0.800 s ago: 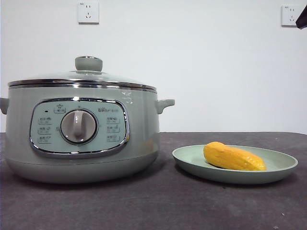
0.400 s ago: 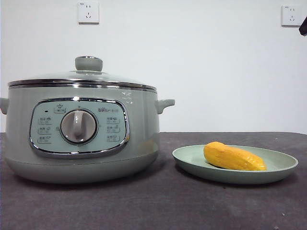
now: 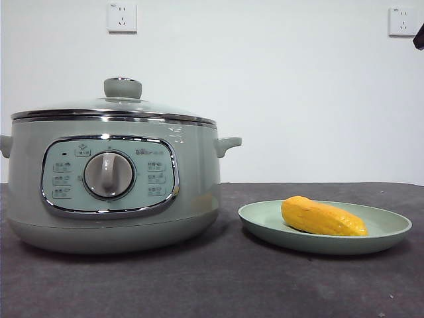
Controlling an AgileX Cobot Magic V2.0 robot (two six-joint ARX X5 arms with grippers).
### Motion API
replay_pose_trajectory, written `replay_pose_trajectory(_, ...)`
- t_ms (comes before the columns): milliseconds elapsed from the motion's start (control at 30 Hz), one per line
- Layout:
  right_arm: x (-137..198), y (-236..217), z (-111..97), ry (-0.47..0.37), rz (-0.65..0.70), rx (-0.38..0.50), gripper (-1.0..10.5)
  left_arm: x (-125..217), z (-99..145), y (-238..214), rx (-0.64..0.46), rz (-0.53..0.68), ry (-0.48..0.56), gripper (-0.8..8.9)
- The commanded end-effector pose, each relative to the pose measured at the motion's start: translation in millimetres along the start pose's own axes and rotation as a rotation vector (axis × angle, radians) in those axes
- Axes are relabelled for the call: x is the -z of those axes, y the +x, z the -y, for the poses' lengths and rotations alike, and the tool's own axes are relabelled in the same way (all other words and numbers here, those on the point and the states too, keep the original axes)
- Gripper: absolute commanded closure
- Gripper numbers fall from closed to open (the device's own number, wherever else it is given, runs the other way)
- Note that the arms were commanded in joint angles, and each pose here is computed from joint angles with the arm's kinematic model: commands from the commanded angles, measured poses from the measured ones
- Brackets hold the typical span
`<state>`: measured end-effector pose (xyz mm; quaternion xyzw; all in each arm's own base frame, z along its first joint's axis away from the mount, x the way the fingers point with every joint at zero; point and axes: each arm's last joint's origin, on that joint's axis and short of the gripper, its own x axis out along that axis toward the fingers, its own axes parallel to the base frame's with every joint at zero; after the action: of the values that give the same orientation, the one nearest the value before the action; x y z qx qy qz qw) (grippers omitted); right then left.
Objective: Take the corn out from the steamer,put the corn on the plate,close the lid
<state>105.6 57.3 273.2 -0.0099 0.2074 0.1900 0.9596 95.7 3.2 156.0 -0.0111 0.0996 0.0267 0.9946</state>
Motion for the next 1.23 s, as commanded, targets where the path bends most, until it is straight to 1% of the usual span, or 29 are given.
replay_pose_trajectory(33, 2.1, 1.2, 0.0, 0.009, -0.004, 0.002, 9.4, 5.4, -0.7, 0.9, -0.003, 0.011, -0.013, 8.16)
replay_pose_trajectory(133, 2.1, 1.2, 0.0, 0.009, -0.004, 0.002, 9.4, 8.8, -1.0, 0.8, -0.008, -0.017, -0.012, 8.16)
replay_pose_trajectory(1167, 2.0, 1.2, 0.0, 0.007, -0.003, 0.002, 9.4, 8.0, -0.9, 0.7, -0.006, -0.008, -0.010, 8.16)
replay_pose_trajectory(1233, 2.0, 0.8, 0.2, -0.035, -0.001, 0.006, 9.4, 8.0, -0.9, 0.7, -0.006, -0.008, -0.010, 8.16)
